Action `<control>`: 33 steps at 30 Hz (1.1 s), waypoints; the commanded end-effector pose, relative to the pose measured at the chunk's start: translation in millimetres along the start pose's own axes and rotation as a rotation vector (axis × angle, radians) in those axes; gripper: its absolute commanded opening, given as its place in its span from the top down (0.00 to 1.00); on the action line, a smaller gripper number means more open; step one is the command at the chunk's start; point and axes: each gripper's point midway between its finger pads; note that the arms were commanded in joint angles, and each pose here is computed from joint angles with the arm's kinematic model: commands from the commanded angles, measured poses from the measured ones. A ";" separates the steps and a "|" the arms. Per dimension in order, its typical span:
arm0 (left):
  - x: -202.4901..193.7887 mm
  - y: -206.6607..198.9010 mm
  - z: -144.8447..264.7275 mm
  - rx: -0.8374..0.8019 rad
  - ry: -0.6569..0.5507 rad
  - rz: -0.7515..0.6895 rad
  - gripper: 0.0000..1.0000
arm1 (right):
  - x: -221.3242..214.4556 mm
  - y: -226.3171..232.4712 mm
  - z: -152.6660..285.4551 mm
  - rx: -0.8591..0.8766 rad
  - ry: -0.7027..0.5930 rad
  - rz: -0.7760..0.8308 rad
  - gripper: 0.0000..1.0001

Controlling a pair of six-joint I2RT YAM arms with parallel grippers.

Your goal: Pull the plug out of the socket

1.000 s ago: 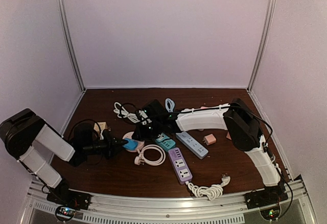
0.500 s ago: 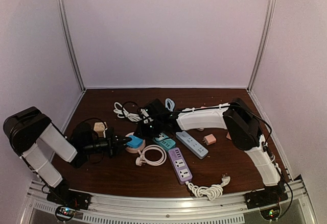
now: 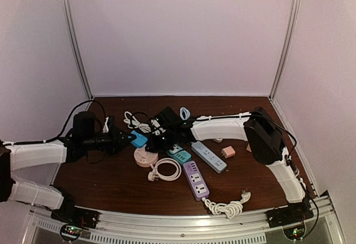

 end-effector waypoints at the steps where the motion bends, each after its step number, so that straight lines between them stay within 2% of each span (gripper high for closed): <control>1: 4.5 30.8 22.2 0.293 -0.007 -0.167 1.00 | 21.1 14.6 31.5 -0.032 -0.043 0.038 0.81; 7: 9.5 63.4 47.3 0.528 -0.029 -0.245 1.00 | 43.2 14.1 60.3 -0.082 -0.113 0.064 0.77; 13: 10.8 81.4 54.4 0.640 -0.001 -0.309 1.00 | 59.6 8.5 95.0 -0.140 -0.179 0.087 0.73; 22: 27.4 96.5 63.4 0.919 0.031 -0.462 1.00 | 76.6 -8.3 153.3 -0.254 -0.291 0.113 0.58; 28: 35.3 110.3 62.0 1.040 0.068 -0.505 1.00 | 78.4 -22.3 187.1 -0.306 -0.347 0.107 0.53; 33: 38.4 113.0 56.3 1.068 0.076 -0.513 0.98 | 71.5 -38.4 206.4 -0.340 -0.378 0.095 0.52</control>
Point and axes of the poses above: each gripper's point midway between its finger pads, its own z axis back along the fingers, its own y axis along the line the jaws close on, x = y × z, and after that the axes turned 1 degree about -z, right-handed
